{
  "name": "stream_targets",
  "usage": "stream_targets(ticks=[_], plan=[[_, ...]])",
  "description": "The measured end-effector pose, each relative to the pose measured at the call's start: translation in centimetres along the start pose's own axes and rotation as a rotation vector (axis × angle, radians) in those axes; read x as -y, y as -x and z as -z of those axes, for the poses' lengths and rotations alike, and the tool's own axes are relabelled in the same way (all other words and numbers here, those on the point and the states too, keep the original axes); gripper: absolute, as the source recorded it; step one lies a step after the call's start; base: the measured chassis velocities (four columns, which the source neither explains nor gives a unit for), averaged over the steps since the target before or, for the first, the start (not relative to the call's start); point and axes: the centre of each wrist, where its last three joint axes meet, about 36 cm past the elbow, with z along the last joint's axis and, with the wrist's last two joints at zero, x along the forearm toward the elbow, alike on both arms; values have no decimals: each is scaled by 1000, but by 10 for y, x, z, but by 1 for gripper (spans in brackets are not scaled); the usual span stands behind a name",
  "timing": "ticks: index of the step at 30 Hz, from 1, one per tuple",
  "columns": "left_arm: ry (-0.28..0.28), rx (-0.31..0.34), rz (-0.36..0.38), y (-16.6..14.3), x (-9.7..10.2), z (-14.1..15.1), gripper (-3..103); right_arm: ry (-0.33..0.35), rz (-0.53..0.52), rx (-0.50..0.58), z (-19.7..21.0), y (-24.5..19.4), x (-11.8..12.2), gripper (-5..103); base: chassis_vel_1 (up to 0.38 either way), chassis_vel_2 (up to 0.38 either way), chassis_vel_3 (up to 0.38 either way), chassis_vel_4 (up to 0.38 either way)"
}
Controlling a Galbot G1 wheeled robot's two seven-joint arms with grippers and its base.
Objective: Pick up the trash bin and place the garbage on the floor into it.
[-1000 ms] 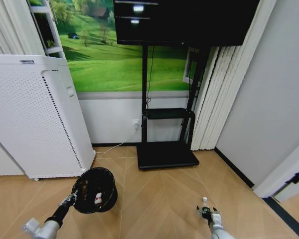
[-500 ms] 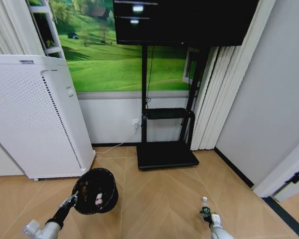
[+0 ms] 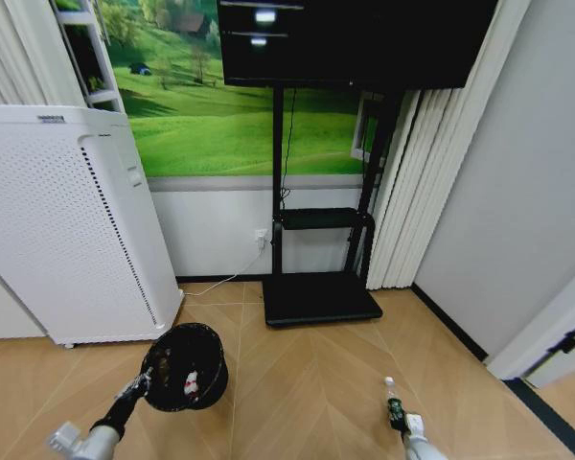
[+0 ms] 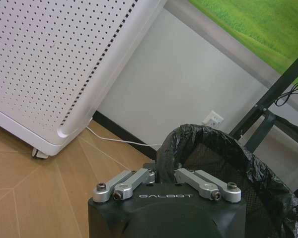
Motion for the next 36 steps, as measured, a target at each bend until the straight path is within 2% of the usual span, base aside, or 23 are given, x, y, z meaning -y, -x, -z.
stream_targets(ticks=[2,6,9,10,11,12,13,14,16,17,18,20,21,25,29,31,32,34,35,36], plan=[[4,4,-8,5,2,2,7,34,9,18,5,-8,3,20,0,0,0,0],[7,7,-16,10,5,4,7,76,31,57,18,-22,4,19,0,0,0,0],[19,5,-32,22,10,7,7,162,111,181,49,-56,4,19,0,0,0,0],[19,5,-32,22,10,7,7,162,111,181,49,-56,4,19,0,0,0,0],[23,0,-41,29,12,9,7,184,183,272,57,-71,9,19,0,0,0,0],[23,0,-41,29,12,9,7,184,183,272,57,-71,9,19,0,0,0,0],[19,-10,-54,38,17,8,7,178,278,379,63,-90,14,19,0,0,0,0],[5,-56,-85,57,33,-3,7,155,424,546,74,-133,13,19,0,0,0,0],[36,-68,-69,61,34,-15,7,113,528,636,93,-153,5,19,0,0,0,0],[36,-68,-69,61,34,-15,7,113,528,636,93,-153,5,19,0,0,0,0],[60,-75,-49,64,32,-23,7,92,592,684,106,-164,-2,19,0,0,0,0],[70,-86,-46,68,32,-27,7,89,624,707,109,-171,-6,19,0,0,0,0],[79,-110,-55,78,37,-34,7,88,673,745,111,-187,-13,19,0,0,0,0],[80,-117,-60,82,40,-35,7,89,686,757,112,-191,-15,19,0,0,0,0],[79,-156,-86,98,50,-44,7,94,751,810,116,-216,-25,19,0,0,0,0],[120,-238,-150,134,65,-66,7,75,841,875,123,-247,-38,19,0,0,0,0],[120,-238,-150,134,65,-66,7,75,841,875,123,-247,-38,19,0,0,0,0],[163,-302,-236,166,90,-86,7,42,884,897,127,-262,-45,19,0,0,0,0],[163,-302,-236,166,90,-86,7,42,884,897,127,-262,-45,19,0,0,0,0],[178,-336,-281,180,105,-99,7,23,893,898,127,-265,-47,19,0,0,0,0]])
